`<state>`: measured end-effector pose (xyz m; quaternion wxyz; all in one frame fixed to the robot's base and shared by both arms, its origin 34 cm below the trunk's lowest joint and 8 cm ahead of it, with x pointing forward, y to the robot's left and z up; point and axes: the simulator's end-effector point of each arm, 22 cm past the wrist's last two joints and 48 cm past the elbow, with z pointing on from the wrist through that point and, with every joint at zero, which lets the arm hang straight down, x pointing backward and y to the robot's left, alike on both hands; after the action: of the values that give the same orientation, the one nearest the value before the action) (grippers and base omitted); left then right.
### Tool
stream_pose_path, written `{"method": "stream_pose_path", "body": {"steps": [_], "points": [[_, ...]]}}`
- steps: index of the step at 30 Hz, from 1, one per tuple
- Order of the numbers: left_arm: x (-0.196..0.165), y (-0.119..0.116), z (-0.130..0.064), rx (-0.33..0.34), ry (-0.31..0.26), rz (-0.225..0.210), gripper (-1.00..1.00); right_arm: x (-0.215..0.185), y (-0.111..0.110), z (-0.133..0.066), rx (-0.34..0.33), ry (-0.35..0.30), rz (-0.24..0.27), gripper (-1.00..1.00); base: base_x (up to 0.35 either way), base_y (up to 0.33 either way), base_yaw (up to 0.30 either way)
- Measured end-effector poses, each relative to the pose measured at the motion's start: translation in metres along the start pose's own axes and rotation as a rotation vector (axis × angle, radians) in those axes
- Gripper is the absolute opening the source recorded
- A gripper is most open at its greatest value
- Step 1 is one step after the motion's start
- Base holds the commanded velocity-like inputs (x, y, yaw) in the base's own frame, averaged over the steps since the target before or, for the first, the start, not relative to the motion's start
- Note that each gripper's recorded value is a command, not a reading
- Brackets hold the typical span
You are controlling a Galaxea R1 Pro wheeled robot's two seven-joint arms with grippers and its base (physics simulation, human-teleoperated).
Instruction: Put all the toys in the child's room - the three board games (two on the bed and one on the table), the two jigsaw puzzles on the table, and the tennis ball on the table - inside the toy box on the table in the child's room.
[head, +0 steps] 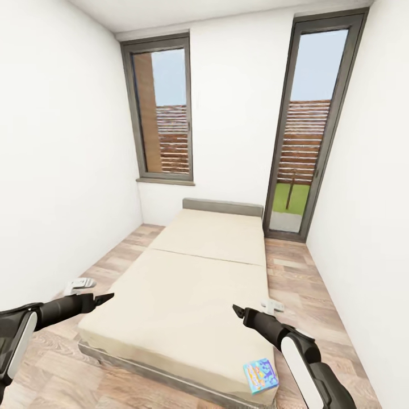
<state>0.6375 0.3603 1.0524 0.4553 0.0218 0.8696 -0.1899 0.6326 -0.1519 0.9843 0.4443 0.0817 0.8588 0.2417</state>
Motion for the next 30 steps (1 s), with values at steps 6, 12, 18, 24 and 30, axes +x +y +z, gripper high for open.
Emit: {"method": "stream_pose_path", "body": {"steps": [6,12,18,24,30], "points": [[0.003,-0.006,0.002,0.036,0.006,-0.005,1.0,0.002,-0.002,0.001,0.002,0.005,0.002,1.0,0.0,0.19,-0.224],[0.004,-0.013,0.002,0.076,0.009,-0.007,1.0,0.005,-0.003,0.003,0.004,0.011,0.005,1.0,0.0,0.052,-0.224],[0.007,-0.017,0.003,0.098,0.014,-0.008,1.0,0.007,-0.005,0.004,0.007,0.016,0.007,1.0,0.0,0.009,-0.225],[0.008,-0.019,0.004,0.111,0.017,-0.01,1.0,0.009,-0.006,0.005,0.009,0.021,0.008,1.0,0.0,-0.141,-0.245],[0.009,-0.024,0.004,0.136,0.02,-0.011,1.0,0.01,-0.007,0.006,0.01,0.023,0.009,1.0,0.0,-0.194,-0.255]]}}
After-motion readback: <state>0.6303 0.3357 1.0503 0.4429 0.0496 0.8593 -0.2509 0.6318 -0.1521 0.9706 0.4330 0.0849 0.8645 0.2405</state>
